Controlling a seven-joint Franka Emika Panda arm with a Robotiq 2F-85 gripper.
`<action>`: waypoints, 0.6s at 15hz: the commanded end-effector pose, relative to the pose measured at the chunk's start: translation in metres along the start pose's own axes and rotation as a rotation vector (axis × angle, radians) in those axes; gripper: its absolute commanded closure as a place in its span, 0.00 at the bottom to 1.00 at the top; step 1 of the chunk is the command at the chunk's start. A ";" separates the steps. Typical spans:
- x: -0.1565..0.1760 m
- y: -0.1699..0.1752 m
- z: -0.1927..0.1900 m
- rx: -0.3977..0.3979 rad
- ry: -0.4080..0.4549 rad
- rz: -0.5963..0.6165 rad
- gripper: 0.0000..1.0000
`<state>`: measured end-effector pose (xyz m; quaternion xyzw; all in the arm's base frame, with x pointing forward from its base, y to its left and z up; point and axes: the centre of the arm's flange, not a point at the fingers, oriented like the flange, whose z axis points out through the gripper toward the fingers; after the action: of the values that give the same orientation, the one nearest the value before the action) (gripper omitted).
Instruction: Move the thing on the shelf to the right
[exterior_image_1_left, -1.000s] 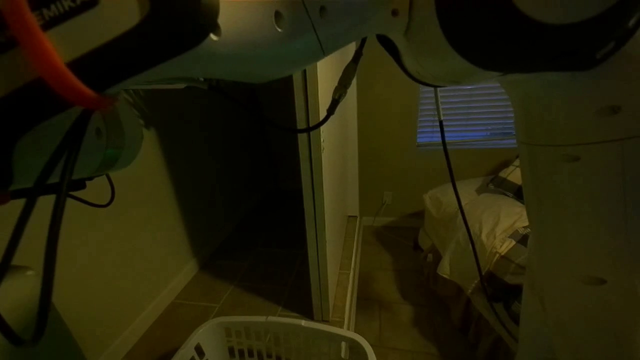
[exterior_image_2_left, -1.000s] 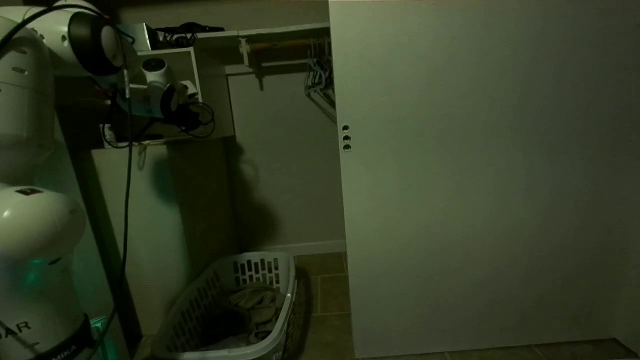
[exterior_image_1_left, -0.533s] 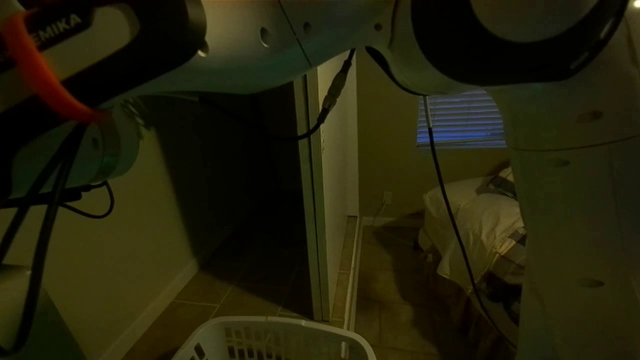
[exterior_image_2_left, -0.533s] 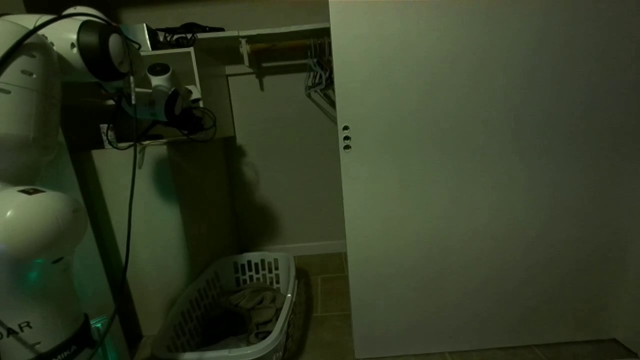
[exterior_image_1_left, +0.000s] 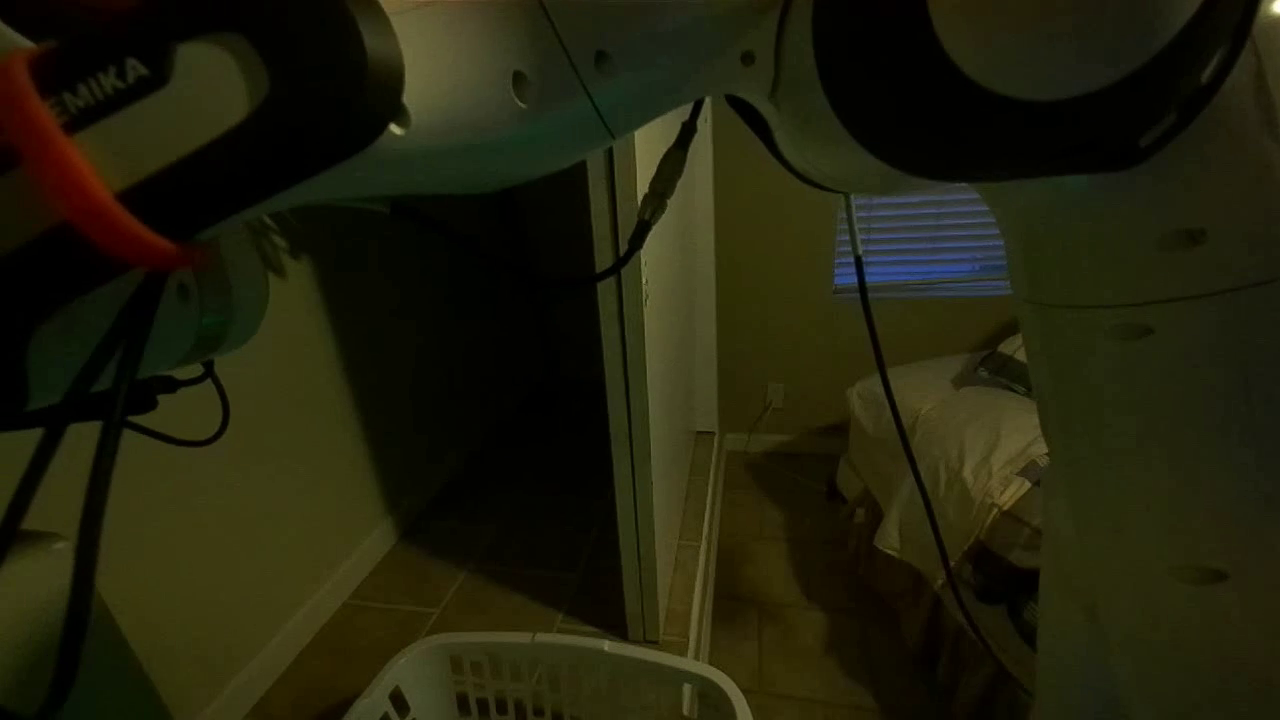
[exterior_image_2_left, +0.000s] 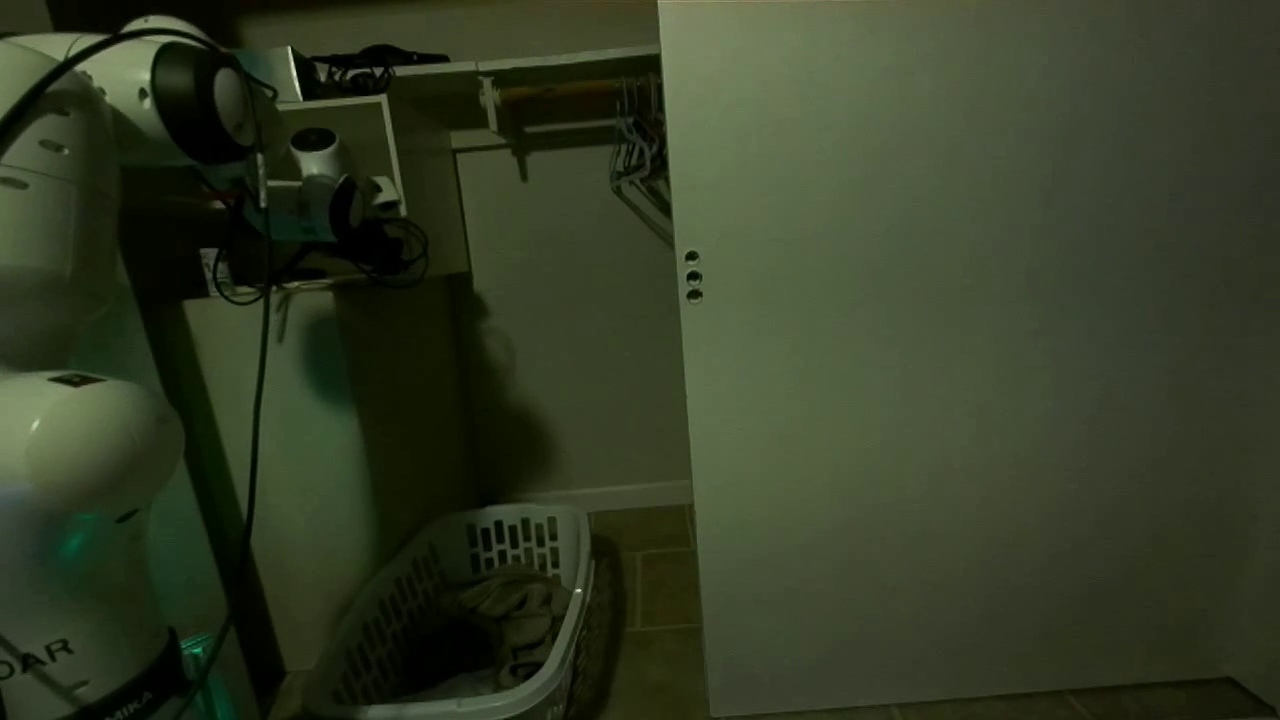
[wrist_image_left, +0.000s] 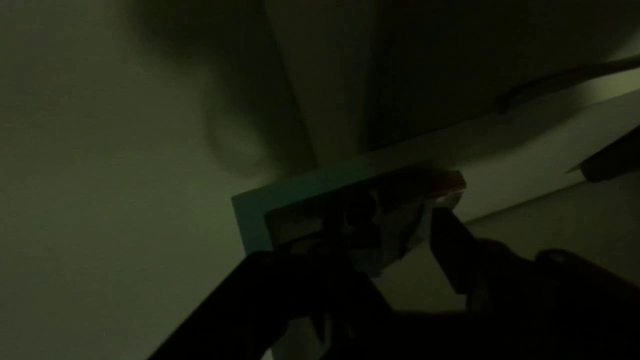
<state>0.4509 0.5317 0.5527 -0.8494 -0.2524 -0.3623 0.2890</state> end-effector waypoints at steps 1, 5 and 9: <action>0.003 -0.014 -0.022 -0.110 -0.037 -0.070 0.18; -0.003 -0.029 -0.048 -0.197 -0.110 -0.170 0.00; -0.012 -0.051 -0.076 -0.211 -0.177 -0.282 0.00</action>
<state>0.4049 0.5243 0.5924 -0.8624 -0.3242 -0.3564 0.1552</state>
